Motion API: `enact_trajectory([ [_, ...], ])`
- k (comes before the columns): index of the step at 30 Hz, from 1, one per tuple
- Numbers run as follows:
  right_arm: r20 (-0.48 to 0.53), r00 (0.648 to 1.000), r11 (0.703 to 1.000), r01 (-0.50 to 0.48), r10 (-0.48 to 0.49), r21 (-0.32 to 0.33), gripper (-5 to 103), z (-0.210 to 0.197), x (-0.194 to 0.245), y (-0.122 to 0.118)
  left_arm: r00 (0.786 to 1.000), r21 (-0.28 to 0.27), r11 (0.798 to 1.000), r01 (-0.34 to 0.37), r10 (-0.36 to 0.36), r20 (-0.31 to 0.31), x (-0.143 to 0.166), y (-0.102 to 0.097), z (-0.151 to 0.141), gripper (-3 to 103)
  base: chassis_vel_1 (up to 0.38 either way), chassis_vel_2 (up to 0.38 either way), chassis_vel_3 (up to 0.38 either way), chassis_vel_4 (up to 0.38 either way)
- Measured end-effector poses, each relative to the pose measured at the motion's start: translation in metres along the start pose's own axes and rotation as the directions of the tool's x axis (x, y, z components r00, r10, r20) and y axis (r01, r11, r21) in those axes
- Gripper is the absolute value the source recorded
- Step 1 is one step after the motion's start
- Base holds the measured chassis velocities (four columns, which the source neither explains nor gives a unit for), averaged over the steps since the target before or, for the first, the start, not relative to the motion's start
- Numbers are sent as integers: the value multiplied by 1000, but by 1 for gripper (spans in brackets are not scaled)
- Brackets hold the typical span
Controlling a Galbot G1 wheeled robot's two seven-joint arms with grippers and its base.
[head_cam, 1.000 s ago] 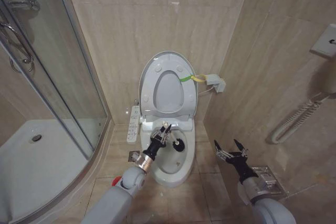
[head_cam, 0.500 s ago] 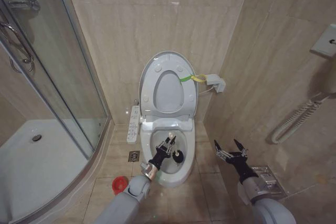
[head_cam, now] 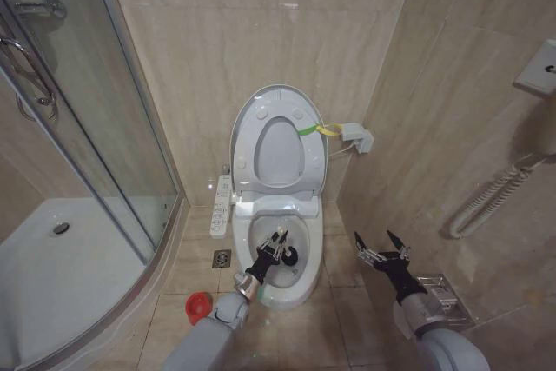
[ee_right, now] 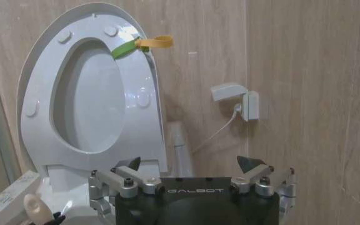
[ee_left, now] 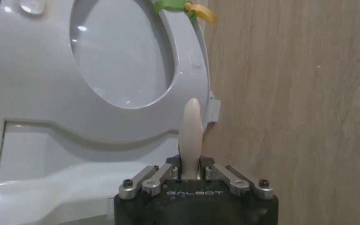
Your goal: Open the toilet lid, clean the toilet bowl with a toilet brush, close the toilet lid, and flush.
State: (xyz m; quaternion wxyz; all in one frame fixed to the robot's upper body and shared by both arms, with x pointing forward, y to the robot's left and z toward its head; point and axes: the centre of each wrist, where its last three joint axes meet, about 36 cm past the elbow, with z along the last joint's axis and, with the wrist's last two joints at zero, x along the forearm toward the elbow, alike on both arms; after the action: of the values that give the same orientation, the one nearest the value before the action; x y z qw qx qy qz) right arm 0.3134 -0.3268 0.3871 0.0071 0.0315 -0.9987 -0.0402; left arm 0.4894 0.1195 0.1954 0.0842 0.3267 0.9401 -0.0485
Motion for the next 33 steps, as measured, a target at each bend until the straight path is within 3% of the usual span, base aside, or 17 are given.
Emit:
enact_trajectory([
  [6,0,1000,1000,0,0,0,100,0,0,0,1000,-12,1000,3,-3,8,-3,8,-5,19,0,0,0,0],
  [10,0,1000,1000,0,0,0,100,0,0,0,999,-16,1000,-4,5,37,-15,-1,-29,19,0,0,0,0],
  [15,0,1000,1000,0,0,0,100,0,0,0,999,-72,997,-5,8,43,-22,-8,-55,19,0,0,0,0],
  [21,0,1000,1000,0,0,0,100,0,0,0,999,-5,1000,-4,4,46,-18,-31,-76,19,0,0,0,0],
  [33,0,1000,1000,0,0,0,100,0,0,0,998,79,997,-18,13,63,-9,-43,-42,19,0,0,0,0],
])
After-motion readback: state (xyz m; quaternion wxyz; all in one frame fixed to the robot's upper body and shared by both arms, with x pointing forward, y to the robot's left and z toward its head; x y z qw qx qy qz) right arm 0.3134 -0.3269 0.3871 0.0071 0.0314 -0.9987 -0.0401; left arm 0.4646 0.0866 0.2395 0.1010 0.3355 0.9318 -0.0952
